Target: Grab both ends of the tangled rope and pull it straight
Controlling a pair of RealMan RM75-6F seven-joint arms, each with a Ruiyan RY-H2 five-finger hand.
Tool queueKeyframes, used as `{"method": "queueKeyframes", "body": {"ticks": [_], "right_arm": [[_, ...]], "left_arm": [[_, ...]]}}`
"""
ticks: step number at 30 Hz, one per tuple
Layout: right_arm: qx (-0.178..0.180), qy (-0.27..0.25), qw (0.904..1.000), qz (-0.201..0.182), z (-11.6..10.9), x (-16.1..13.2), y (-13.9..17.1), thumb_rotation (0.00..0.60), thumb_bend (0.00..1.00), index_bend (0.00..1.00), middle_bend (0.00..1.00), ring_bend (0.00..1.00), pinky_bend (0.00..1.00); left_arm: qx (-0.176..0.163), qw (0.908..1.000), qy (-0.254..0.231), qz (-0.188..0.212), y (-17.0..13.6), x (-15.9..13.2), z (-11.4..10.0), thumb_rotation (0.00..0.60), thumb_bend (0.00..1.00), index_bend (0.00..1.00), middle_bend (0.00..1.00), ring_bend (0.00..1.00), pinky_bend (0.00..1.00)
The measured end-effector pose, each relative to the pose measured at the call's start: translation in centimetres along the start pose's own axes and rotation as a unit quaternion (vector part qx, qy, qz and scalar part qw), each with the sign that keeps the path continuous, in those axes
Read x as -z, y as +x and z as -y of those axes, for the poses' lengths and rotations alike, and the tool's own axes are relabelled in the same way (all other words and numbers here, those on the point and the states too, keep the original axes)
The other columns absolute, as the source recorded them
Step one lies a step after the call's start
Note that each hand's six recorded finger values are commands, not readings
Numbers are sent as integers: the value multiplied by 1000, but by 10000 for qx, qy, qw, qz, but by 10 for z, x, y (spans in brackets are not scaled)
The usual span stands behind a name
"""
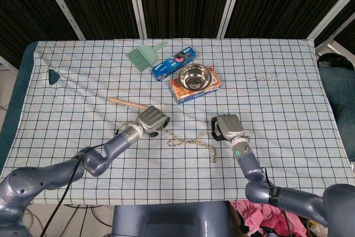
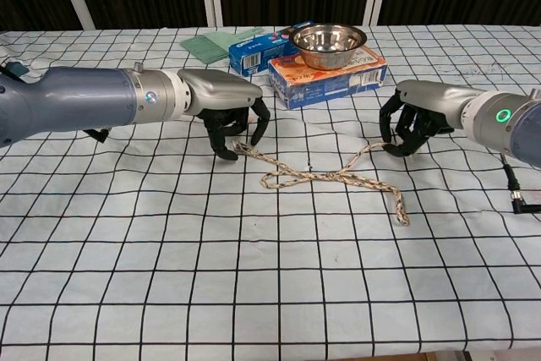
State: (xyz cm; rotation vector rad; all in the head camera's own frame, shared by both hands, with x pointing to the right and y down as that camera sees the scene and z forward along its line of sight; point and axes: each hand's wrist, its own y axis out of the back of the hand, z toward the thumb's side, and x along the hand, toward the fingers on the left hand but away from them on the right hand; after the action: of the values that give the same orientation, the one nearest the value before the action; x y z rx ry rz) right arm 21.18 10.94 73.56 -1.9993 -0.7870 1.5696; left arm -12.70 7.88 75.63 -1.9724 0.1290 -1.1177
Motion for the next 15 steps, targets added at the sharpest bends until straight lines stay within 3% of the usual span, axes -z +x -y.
{"method": "queueKeyframes", "body": {"ticks": [3, 15], "right_arm": [[28, -38, 10000, 44, 0, 0, 0, 600, 413, 629, 846, 1000, 921], [-3, -118, 9998, 157, 1, 3, 0, 600, 414, 629, 846, 1000, 921]], "left_arm": [[-9, 10000, -51, 2, 2, -1, 0, 600, 323, 502, 861, 793, 686], [9, 10000, -1, -10, 7, -1, 4, 600, 325, 519, 867, 795, 687]]}}
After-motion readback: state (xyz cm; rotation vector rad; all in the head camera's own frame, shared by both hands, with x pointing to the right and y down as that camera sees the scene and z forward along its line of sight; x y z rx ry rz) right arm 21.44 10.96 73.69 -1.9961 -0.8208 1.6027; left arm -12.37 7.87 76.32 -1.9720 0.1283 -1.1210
